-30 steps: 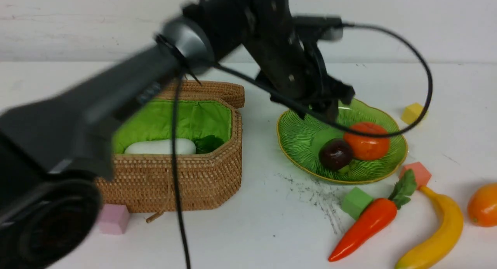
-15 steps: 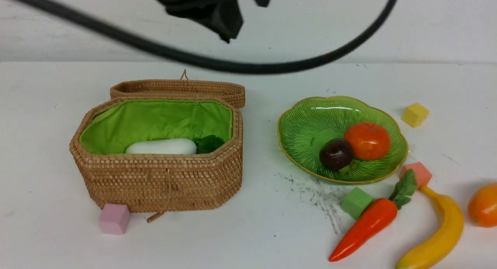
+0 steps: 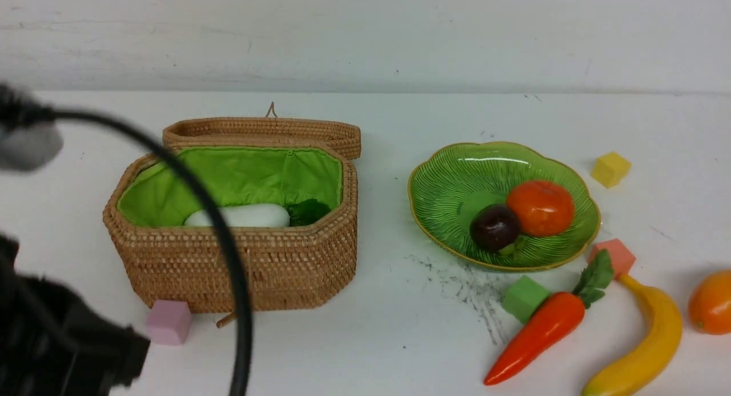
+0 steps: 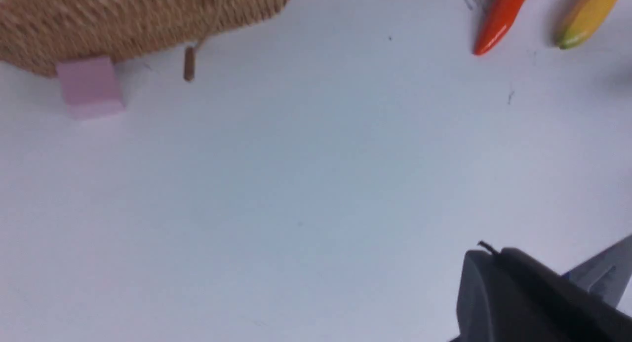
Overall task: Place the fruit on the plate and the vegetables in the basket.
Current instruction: Use the right arm to grab a carrot and put it into the left basket
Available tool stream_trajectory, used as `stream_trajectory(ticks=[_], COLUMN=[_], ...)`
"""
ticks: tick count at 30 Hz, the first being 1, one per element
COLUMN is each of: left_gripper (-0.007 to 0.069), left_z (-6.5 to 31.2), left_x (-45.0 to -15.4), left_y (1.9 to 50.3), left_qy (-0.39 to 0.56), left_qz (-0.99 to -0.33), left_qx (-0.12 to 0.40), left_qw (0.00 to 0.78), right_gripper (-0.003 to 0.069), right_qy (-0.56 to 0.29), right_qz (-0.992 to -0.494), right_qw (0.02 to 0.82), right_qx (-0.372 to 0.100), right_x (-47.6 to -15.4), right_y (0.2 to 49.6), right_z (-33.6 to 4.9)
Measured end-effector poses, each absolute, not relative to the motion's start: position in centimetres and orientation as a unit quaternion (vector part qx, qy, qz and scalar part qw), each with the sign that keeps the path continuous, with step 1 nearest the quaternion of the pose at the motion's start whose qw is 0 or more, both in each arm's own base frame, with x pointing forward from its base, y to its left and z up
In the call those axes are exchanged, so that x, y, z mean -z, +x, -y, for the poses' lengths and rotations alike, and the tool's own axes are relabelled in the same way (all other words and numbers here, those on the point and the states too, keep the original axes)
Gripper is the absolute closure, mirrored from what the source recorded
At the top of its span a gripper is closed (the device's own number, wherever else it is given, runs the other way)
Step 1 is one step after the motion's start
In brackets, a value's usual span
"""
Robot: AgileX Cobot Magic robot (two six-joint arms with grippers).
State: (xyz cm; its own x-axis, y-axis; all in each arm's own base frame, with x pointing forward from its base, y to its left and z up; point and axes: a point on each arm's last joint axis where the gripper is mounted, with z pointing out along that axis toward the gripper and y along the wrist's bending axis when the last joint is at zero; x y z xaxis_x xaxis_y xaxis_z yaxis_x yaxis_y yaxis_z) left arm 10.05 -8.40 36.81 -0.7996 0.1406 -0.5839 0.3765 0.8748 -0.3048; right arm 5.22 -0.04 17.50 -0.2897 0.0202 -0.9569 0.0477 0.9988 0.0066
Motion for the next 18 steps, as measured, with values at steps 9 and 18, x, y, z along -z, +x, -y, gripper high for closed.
stream_trajectory(ticks=[9,18], left_gripper=[0.0638,0.0638], left_z=[7.2,7.2], left_x=[-32.0,-31.8], left_y=[7.6,7.8], left_qy=[0.119,0.118], left_qz=[-0.909,-0.905], left_qx=[0.258,0.258], left_qw=[0.306,0.317], right_gripper=[0.0421,0.0421], right_qy=[0.021,0.021], right_qz=[-0.803,-0.803], right_qw=[0.596,0.596], right_qx=[0.012,0.012], right_x=[-17.5,-17.5], right_y=[5.2,5.2], right_z=[0.0,0.0])
